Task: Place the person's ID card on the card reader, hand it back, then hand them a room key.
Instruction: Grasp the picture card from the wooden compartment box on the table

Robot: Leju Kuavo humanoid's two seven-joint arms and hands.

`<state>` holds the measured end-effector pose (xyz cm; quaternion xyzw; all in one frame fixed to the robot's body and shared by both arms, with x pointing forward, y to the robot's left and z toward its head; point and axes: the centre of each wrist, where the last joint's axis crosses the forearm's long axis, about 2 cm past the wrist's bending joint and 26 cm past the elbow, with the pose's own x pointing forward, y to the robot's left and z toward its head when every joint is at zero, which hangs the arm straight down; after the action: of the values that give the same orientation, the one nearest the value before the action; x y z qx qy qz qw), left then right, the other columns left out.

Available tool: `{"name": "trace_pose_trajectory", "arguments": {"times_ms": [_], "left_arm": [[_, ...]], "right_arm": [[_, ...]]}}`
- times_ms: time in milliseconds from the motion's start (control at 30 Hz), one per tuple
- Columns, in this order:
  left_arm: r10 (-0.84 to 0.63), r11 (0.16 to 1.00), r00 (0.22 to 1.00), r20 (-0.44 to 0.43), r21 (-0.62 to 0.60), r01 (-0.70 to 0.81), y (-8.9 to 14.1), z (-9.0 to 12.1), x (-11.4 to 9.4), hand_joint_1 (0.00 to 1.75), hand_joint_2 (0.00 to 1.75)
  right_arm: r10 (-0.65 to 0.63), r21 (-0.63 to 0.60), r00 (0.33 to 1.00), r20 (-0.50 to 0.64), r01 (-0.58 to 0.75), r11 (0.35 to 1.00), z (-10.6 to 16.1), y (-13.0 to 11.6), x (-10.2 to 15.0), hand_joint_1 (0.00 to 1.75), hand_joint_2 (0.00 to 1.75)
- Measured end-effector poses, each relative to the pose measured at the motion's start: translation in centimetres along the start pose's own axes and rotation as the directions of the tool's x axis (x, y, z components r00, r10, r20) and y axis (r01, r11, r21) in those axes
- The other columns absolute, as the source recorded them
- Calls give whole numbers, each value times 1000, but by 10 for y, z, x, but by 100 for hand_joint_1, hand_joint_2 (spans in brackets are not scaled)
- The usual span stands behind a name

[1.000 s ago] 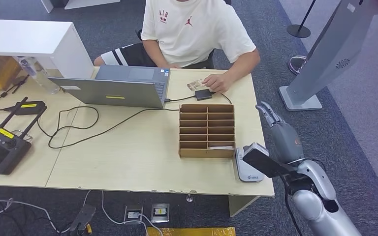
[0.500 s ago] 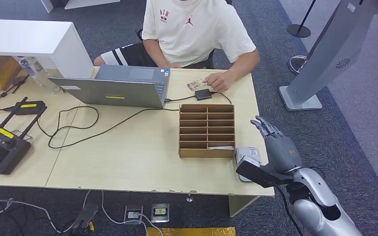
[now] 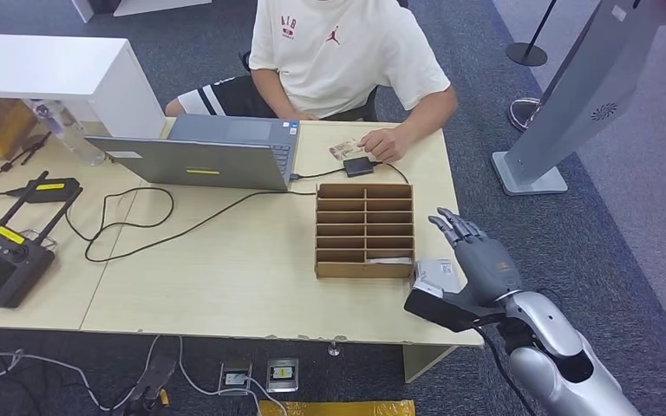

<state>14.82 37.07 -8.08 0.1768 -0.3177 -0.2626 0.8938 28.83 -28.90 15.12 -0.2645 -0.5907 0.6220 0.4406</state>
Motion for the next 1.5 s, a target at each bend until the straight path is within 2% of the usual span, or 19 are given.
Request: {"name": "trace_pose_trajectory", "arguments": {"times_ms": [900, 1500], "left_arm": [[-21, 1000, 1000, 5, -21, 21, -1, 0, 2, 0, 0], [-27, 999, 999, 19, -21, 27, -2, -2, 8, 0, 0]], "right_arm": [[-66, 56, 997, 39, 64, 996, -26, 22, 7, 0, 175], [-82, 46, 994, 77, 79, 996, -45, 25, 14, 0, 175]]}}
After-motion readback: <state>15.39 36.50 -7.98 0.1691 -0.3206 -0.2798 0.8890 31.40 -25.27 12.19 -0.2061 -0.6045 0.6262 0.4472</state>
